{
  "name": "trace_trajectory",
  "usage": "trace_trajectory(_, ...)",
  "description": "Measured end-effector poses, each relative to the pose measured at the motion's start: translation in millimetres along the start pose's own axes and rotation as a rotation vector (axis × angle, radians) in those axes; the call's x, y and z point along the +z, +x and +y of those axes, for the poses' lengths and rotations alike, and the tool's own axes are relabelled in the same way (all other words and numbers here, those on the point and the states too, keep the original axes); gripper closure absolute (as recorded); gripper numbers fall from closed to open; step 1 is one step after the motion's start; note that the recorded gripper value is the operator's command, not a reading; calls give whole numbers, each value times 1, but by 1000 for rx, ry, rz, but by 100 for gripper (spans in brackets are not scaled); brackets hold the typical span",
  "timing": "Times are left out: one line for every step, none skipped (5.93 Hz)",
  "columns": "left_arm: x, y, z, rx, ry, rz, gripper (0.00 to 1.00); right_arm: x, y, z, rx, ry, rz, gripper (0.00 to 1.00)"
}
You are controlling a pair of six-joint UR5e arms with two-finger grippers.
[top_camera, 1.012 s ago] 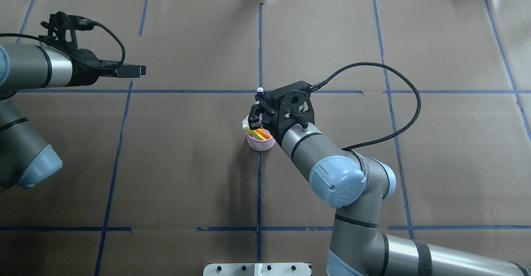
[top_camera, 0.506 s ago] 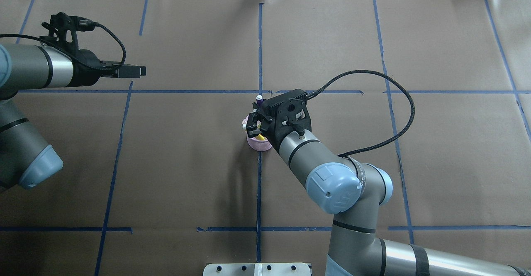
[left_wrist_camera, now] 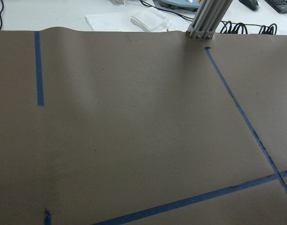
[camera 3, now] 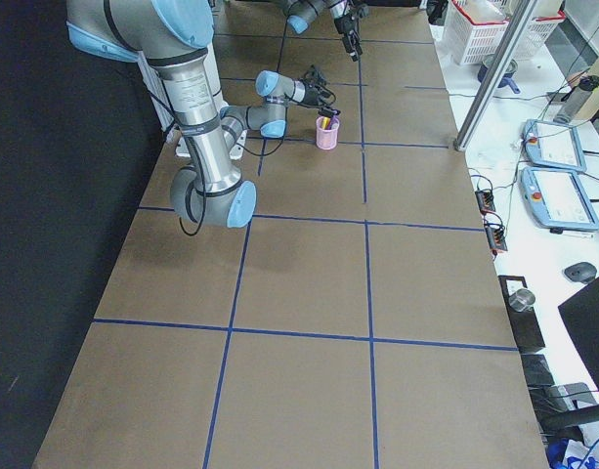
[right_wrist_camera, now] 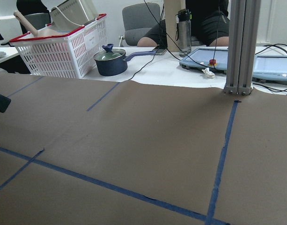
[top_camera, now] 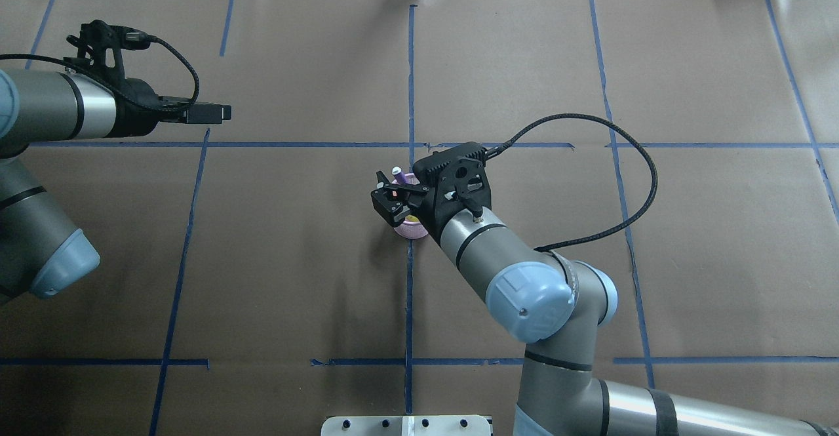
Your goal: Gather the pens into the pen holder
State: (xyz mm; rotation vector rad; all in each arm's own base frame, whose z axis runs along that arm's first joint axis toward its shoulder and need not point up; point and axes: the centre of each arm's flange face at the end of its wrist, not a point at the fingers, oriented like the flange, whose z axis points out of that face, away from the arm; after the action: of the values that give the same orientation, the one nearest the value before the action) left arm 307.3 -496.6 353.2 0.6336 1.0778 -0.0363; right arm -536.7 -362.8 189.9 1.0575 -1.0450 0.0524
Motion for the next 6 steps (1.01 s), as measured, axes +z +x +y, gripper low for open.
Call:
trace_trajectory(-3,-6,-4,-4,-24,7,0,-2,14,-28,-12,-77,-25,0)
trace_trajectory(-12,-22,-16,-18,-68,8,0,-9,37,-62,-25,-183,-12,0)
trace_trajectory(-25,-46,-32,-10,-127,-19,0,-17,77,-91,-22,-294,29,0)
trace_trajectory(-36,-71,-47,18,-185,-62,0,-24,147,-121,-9,-429,98,0)
trace_trajectory(-46,-91,-58,40,-222,-98,0,-35,230,-153,-18,-588,207,0)
trace_trajectory(-51,-99,-64,50,-243,-121,0,-56,307,-184,-70,-730,314,0)
